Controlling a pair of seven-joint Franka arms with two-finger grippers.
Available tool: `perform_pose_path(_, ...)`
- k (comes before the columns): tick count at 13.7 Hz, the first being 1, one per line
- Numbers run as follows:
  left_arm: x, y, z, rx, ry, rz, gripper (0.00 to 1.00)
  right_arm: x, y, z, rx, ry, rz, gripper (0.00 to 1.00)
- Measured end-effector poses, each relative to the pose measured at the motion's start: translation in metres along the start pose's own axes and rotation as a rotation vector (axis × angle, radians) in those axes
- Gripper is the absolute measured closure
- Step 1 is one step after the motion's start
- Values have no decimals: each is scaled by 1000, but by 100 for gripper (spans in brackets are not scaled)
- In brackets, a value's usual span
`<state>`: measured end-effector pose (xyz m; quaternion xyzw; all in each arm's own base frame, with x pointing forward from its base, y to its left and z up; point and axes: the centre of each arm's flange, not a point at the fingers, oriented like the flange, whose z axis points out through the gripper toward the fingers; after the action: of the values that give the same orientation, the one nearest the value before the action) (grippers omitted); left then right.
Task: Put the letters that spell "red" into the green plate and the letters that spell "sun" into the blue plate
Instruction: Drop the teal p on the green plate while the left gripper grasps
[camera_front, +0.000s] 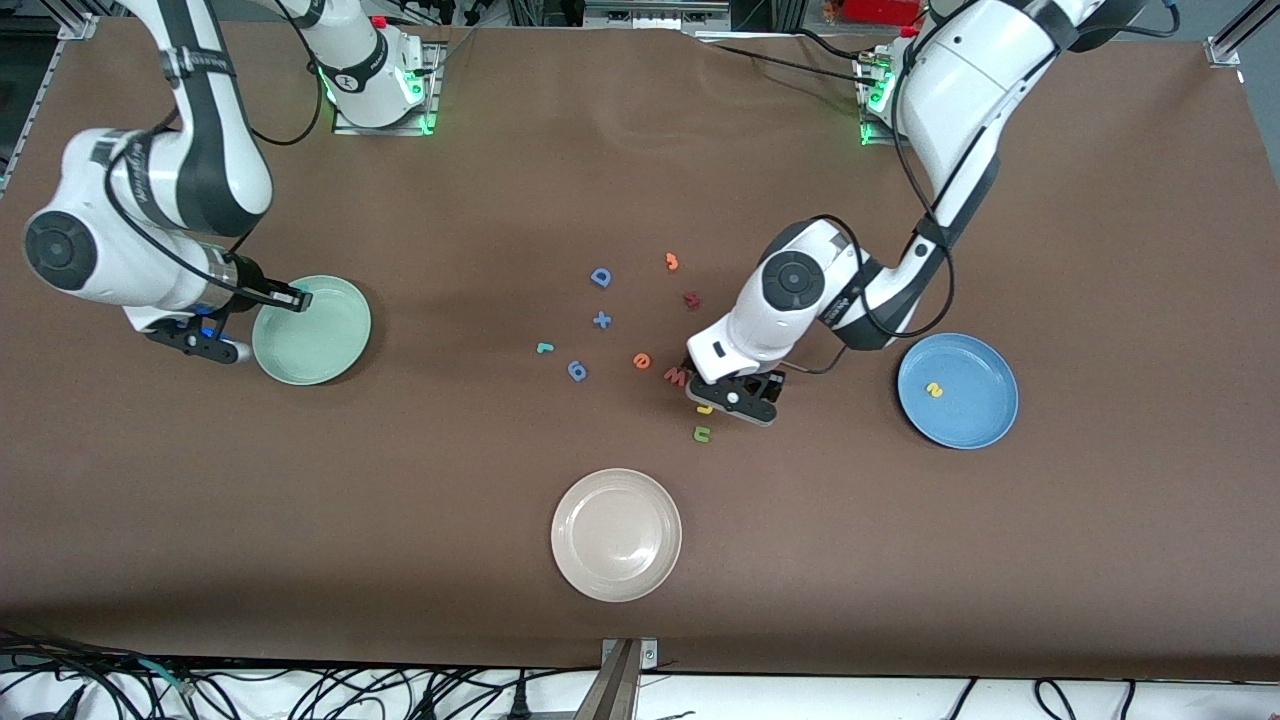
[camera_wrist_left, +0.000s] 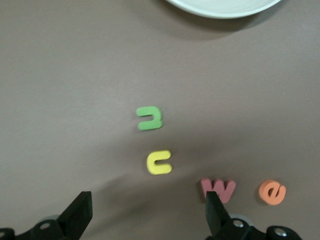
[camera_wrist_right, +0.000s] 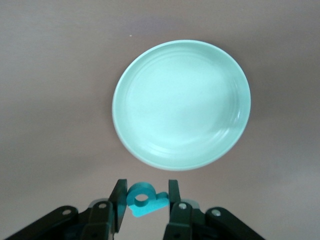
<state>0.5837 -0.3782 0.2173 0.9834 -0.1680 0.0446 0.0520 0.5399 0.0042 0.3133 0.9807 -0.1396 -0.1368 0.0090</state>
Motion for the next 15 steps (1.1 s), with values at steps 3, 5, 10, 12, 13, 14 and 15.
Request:
perform_pose_path(3, 0, 2, 18, 75, 3, 42, 0, -1, 17, 48, -20, -4, -1, 63)
perform_pose_path(5, -3, 4, 30, 83, -10, 47, 0, -5, 25, 77, -35, -16, 7, 63)
perform_pose_path(10, -2, 19, 47, 83, -14, 42, 0, -6, 45, 117, -64, -40, 32, 63)
perform_pose_path(12, 3, 18, 50, 100, -1, 54, 0, -3, 49, 123, -71, -36, 36, 63)
perform_pose_path(13, 5, 16, 50, 104, 5, 55, 0, -3, 50, 125, -73, -34, 37, 63)
perform_pose_path(14, 7, 15, 50, 106, 7, 53, 0, -2, 50, 127, -75, -33, 37, 63)
perform_pose_path(15, 7, 14, 51, 106, 7, 51, 0, -2, 50, 128, -77, -33, 38, 63)
